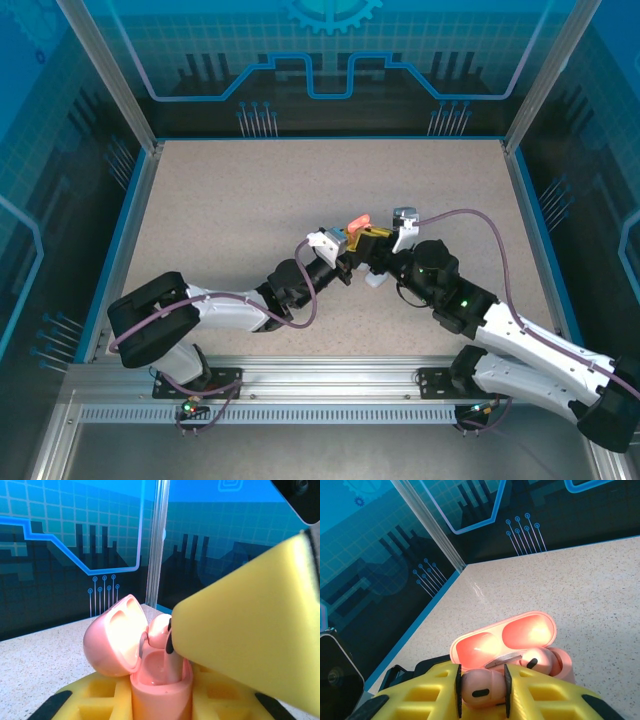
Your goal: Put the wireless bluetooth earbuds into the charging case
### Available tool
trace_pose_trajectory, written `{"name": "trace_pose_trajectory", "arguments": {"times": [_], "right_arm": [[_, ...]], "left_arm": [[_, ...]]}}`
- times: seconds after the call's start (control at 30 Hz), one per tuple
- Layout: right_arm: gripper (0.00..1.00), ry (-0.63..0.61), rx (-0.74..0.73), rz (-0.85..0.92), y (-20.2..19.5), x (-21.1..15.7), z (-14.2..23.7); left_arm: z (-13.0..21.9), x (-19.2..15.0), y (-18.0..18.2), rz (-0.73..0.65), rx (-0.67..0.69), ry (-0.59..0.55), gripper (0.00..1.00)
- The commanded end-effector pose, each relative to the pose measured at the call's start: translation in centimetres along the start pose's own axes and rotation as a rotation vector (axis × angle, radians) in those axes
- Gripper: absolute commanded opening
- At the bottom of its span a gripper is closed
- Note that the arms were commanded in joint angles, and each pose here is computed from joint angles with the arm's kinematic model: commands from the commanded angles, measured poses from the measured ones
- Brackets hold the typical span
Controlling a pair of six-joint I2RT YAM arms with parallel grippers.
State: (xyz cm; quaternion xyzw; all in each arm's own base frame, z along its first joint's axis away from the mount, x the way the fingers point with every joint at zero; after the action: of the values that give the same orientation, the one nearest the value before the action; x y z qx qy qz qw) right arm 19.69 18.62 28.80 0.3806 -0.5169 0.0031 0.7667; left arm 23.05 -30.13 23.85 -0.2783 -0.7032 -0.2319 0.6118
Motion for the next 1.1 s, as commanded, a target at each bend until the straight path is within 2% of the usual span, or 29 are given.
{"name": "trace_pose_trajectory", "arguments": {"times": [0.0,0.33,0.6,0.8,0.9,1.07], "right_arm": [[0.31,0.033,-0.035,0.009,-0.5,-1.0,0.1],[0.42,0.035,-0.01,0.043,0.8,0.4,0.1],[0.62,0.016,0.024,0.071,2.4,3.2,1.5],[0.73,0.005,0.026,0.101,2.9,5.1,3.4],[0.75,-0.005,0.0,0.107,3.2,6.6,4.4],[0.77,0.087,-0.066,0.15,2.1,7.2,4.9]], "left_arm": [[0.0,1.7,0.3,0.033,0.031,-0.089,0.0],[0.0,1.6,0.2,0.033,0.025,-0.089,0.0],[0.3,1.4,0.3,0.022,0.023,-0.083,0.0],[0.4,1.2,0.1,0.014,0.009,-0.079,0.0],[0.6,1.3,0.0,0.023,-0.005,-0.089,0.0],[1.2,1.6,-0.2,0.044,-0.055,-0.115,0.0]]}}
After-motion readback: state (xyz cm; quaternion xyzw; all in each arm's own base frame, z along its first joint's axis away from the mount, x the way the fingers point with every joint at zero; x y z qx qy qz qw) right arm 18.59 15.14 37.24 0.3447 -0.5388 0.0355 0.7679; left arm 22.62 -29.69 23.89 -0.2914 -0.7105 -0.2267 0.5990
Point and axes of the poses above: each hand's point on the last joint's axis, 136 mm out from that joint toward the fingers, its own z axis back along the fingers, its own y axis along the line the jaws close on, x = y × z, the point moved 7 cm from there along z, back along the fingers, and after that the axes turned 6 degrees about -z, right-handed, at the moved point
